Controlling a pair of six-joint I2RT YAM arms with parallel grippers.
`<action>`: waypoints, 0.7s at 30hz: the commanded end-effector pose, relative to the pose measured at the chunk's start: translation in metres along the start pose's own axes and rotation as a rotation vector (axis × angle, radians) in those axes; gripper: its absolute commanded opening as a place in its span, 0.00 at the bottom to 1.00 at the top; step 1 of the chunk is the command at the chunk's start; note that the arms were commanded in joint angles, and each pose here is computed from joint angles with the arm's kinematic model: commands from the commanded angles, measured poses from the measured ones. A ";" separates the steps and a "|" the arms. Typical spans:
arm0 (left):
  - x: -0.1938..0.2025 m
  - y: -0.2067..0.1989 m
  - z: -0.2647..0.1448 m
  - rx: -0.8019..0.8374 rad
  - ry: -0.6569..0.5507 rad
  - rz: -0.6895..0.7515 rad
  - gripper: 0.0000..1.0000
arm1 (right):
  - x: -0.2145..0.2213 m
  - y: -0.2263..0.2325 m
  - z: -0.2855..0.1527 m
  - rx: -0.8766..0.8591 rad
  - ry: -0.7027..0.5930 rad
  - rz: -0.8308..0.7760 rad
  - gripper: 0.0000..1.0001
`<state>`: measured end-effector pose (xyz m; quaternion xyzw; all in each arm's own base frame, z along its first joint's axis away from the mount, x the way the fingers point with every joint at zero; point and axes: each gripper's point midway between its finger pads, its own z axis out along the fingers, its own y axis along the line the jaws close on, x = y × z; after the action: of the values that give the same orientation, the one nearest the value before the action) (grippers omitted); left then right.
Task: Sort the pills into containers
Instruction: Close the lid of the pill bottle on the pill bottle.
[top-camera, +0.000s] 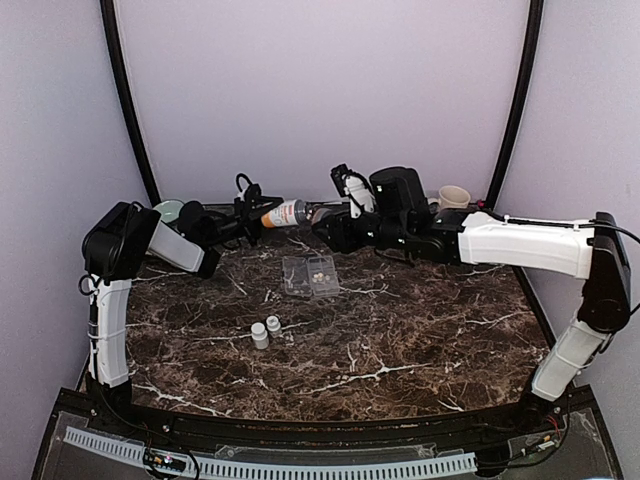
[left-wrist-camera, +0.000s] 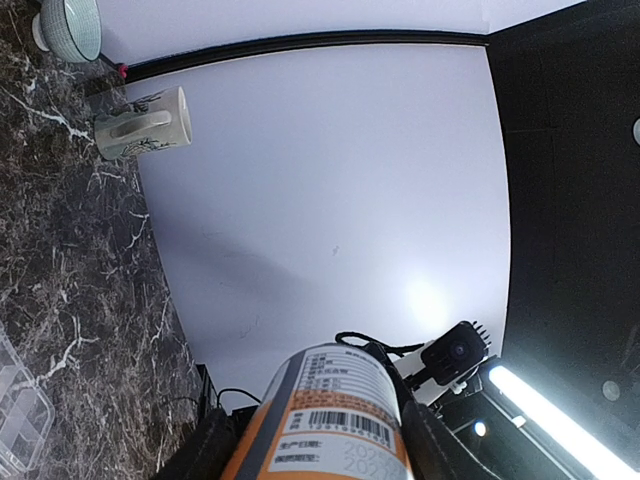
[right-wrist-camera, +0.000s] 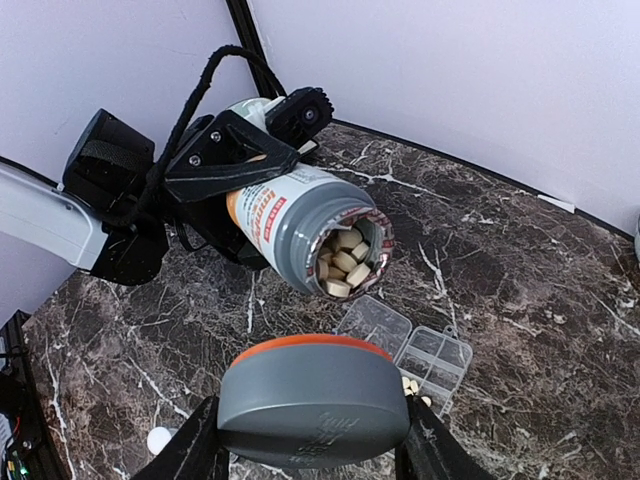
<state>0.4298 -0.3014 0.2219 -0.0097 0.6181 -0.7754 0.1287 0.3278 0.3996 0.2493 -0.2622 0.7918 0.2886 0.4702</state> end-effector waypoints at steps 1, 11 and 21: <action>0.015 -0.056 0.002 0.110 0.051 0.164 0.00 | -0.019 0.009 0.002 -0.021 -0.040 -0.022 0.38; 0.025 -0.063 0.010 0.109 0.127 0.175 0.00 | -0.024 0.009 0.003 -0.060 -0.033 -0.039 0.38; 0.034 -0.070 0.017 0.111 0.185 0.187 0.00 | -0.025 0.006 0.004 -0.104 -0.011 -0.044 0.39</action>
<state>0.4143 -0.3133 0.2312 0.0268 0.6236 -0.7766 0.0848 0.3341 0.4060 0.2582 -0.2928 0.7810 0.3054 0.4594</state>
